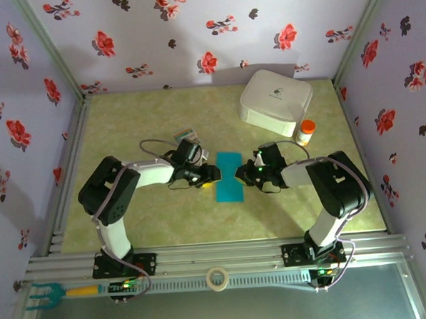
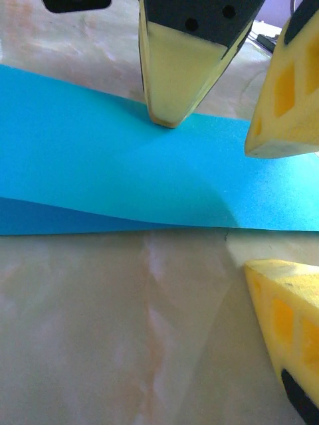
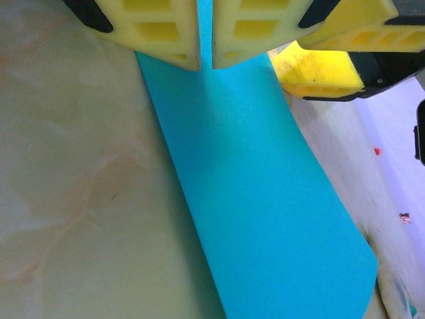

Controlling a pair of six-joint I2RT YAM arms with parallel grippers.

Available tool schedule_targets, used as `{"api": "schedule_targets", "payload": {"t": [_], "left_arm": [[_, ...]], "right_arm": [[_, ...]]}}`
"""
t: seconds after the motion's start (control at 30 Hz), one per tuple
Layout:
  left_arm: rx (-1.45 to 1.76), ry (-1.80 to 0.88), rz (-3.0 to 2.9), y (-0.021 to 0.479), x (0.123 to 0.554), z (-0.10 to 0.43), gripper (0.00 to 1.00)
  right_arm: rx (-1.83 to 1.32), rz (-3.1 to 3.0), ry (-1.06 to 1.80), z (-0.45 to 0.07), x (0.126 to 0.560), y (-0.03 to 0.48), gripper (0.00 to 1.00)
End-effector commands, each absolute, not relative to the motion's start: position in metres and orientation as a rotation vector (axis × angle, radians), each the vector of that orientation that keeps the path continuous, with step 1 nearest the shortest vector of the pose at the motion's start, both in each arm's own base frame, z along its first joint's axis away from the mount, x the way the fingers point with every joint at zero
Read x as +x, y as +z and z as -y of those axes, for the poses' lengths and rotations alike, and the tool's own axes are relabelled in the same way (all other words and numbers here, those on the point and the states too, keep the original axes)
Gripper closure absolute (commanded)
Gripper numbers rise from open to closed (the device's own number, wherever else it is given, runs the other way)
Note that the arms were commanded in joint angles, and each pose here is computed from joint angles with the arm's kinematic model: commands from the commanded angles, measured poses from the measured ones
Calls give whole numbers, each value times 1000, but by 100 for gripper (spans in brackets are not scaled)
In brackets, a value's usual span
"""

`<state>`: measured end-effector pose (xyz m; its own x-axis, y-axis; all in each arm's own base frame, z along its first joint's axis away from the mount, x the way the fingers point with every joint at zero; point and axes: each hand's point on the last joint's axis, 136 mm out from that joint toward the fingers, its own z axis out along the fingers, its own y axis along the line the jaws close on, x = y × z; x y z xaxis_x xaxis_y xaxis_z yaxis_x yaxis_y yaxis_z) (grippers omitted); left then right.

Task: Fold a paper plane with a square sheet of paper (pick it up from the middle)
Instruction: Third fold the triangle at the center of the table.

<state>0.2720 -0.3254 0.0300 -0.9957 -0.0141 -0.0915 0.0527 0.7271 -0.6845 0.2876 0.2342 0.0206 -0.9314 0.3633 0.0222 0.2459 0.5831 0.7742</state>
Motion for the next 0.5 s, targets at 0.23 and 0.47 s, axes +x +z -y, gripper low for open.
{"api": "schedule_targets", "payload": {"t": [0.23,0.47], "left_arm": [[21,-1205,-2841,26,274,335,62],[15,-1241,-2832,26,274,338,65]], "right_arm": [[570,-2706,1248,-228,281,5,86],[577,-2712,1242,-227,281,4,86]]}}
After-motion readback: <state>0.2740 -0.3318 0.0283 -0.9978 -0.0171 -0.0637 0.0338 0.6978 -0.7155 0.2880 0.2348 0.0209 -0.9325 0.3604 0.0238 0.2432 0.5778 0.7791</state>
